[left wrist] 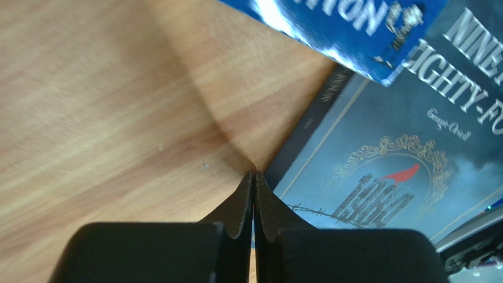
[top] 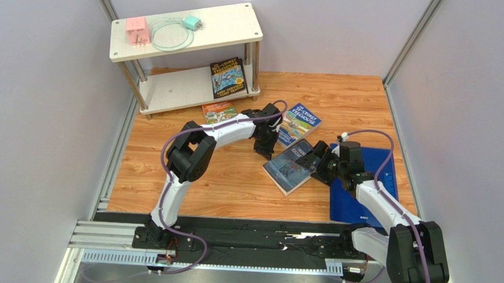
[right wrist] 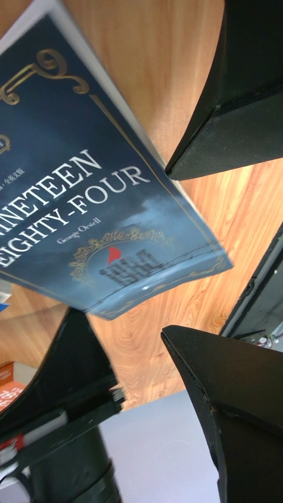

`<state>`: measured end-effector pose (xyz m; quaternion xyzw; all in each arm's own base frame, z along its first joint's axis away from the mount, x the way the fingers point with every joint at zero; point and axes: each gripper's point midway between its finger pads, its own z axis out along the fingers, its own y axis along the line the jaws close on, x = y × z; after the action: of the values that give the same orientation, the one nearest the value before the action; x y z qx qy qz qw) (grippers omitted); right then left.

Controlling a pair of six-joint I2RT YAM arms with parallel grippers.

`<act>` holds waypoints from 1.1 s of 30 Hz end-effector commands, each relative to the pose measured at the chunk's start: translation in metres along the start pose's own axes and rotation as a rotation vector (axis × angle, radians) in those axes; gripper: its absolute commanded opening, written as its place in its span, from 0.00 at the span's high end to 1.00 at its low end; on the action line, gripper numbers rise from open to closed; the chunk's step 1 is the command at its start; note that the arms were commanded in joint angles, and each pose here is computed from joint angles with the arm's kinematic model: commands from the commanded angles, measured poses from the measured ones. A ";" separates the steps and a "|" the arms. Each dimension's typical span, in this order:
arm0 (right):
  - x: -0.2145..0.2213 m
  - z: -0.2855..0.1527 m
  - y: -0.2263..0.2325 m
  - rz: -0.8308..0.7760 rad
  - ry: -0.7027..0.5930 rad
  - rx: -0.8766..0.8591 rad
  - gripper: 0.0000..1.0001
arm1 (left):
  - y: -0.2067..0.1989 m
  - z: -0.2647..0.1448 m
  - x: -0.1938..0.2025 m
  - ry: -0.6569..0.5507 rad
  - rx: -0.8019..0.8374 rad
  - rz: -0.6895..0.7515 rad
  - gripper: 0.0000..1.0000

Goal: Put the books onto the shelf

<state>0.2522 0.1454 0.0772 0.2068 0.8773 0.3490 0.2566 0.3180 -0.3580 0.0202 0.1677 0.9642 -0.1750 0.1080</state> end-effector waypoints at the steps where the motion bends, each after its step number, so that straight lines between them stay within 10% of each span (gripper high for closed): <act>1: -0.030 0.003 0.028 -0.109 -0.087 -0.085 0.01 | -0.024 0.000 0.032 0.066 0.060 0.026 1.00; 33: -0.008 0.039 0.043 -0.199 0.174 -0.256 0.09 | -0.074 0.000 0.032 0.035 0.226 -0.007 1.00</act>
<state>0.3041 0.1735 0.1010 0.0825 0.8491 0.4261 0.3011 0.2584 -0.3768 0.0191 0.1667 0.9585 -0.2258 0.0498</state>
